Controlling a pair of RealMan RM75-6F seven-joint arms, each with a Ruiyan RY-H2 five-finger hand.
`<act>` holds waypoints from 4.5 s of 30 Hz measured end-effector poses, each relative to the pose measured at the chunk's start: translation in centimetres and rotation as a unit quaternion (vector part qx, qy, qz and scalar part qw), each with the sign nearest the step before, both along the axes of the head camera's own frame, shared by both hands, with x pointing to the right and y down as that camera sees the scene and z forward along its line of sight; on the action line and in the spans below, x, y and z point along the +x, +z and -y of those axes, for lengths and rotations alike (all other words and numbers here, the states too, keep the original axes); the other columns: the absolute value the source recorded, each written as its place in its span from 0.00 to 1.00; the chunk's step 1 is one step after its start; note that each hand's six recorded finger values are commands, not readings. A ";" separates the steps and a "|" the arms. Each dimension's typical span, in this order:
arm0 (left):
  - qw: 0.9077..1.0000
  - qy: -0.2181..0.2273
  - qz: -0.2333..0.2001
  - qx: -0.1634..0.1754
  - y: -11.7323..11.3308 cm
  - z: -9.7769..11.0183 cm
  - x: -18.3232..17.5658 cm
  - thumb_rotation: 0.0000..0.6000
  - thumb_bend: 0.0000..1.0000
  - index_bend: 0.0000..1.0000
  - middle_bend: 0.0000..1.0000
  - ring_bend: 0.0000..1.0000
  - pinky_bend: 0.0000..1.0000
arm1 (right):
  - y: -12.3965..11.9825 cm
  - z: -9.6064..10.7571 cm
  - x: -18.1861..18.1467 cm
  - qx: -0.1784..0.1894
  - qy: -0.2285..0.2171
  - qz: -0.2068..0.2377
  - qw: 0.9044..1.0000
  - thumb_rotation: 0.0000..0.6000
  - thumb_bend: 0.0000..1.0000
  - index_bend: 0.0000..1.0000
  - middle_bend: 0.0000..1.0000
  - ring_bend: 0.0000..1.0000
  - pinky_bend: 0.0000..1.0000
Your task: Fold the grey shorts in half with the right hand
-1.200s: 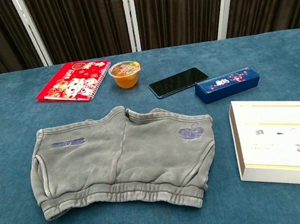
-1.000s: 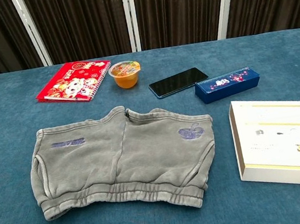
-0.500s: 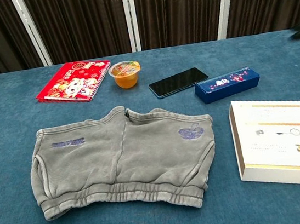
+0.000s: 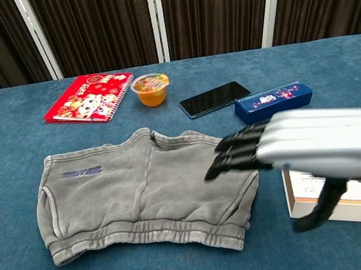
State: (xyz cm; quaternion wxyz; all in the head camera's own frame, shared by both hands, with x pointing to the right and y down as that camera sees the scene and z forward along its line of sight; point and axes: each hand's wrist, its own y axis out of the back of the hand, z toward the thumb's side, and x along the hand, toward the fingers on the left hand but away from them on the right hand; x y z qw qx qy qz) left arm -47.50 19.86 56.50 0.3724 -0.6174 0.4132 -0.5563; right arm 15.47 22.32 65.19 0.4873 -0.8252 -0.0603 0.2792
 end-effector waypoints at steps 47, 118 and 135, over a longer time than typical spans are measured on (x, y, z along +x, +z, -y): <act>1.000 0.000 -0.014 -0.012 0.1 0.1 -0.3 1.00 0.00 0.00 0.00 0.00 0.00 | 3.7 1.9 -4.9 0.116 -0.040 0.037 0.992 1.00 0.47 0.58 0.67 0.59 0.42; 0.996 -0.087 -0.004 -0.031 1.4 2.0 -5.0 1.00 0.00 0.00 0.00 0.00 0.00 | 1.2 5.0 -22.4 0.265 -0.299 0.130 0.908 1.00 0.48 0.59 0.65 0.57 0.47; 0.995 -0.090 -0.004 -0.035 1.5 2.0 -5.2 1.00 0.00 0.00 0.00 0.00 0.00 | 2.0 5.7 -23.6 0.282 -0.280 0.115 0.910 1.00 0.00 0.00 0.00 0.00 0.00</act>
